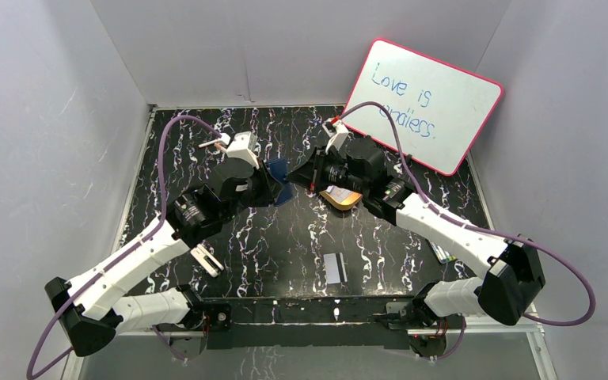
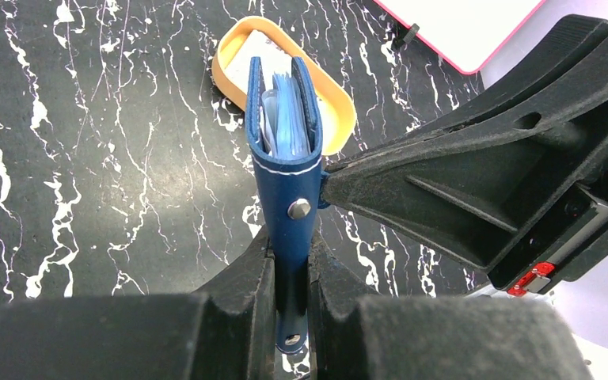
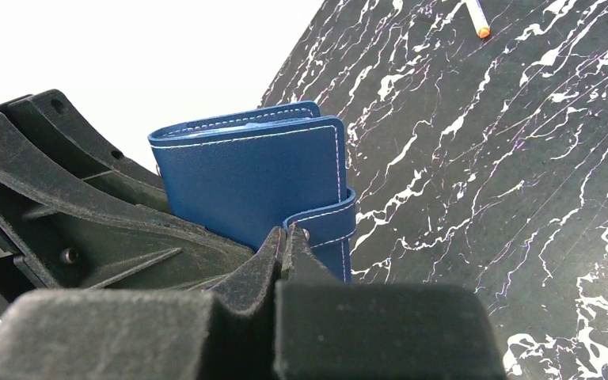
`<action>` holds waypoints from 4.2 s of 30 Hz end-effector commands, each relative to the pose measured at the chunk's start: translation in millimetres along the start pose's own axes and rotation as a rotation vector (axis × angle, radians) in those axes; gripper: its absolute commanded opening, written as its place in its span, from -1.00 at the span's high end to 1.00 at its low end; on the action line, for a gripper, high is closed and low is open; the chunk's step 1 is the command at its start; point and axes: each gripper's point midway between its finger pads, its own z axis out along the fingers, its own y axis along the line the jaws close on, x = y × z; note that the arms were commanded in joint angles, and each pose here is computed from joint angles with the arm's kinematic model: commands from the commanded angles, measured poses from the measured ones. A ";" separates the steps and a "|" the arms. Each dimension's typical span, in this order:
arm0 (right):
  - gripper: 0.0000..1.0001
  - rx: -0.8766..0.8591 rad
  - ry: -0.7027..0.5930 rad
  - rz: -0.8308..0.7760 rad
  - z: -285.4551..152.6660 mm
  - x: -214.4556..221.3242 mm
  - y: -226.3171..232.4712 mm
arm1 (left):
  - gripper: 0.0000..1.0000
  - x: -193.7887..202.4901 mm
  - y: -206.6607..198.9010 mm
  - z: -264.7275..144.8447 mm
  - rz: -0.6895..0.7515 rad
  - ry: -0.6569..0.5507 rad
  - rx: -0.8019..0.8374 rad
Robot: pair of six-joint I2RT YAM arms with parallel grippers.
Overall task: Put the credit cards into the card holder
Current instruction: Close the card holder, then place the card holder at the center of the board.
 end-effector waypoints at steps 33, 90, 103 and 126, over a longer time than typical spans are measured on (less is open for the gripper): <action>0.81 -0.087 0.009 -0.005 8.8 11.3 36.5 | 1.00 -16.6 -35.4 -8.5 -0.054 -0.074 0.164; -0.02 -0.517 0.097 -0.323 -107.6 18.6 115.7 | 1.00 12.0 -97.2 -131.4 0.028 -0.176 0.971; 0.85 -0.492 -0.001 -0.303 -108.0 4.1 116.7 | 0.34 22.0 -91.0 -120.6 0.028 -0.132 0.927; 0.05 -0.580 0.014 -0.268 -122.4 8.2 132.5 | 1.00 25.2 -76.4 -125.6 -0.055 -0.207 0.943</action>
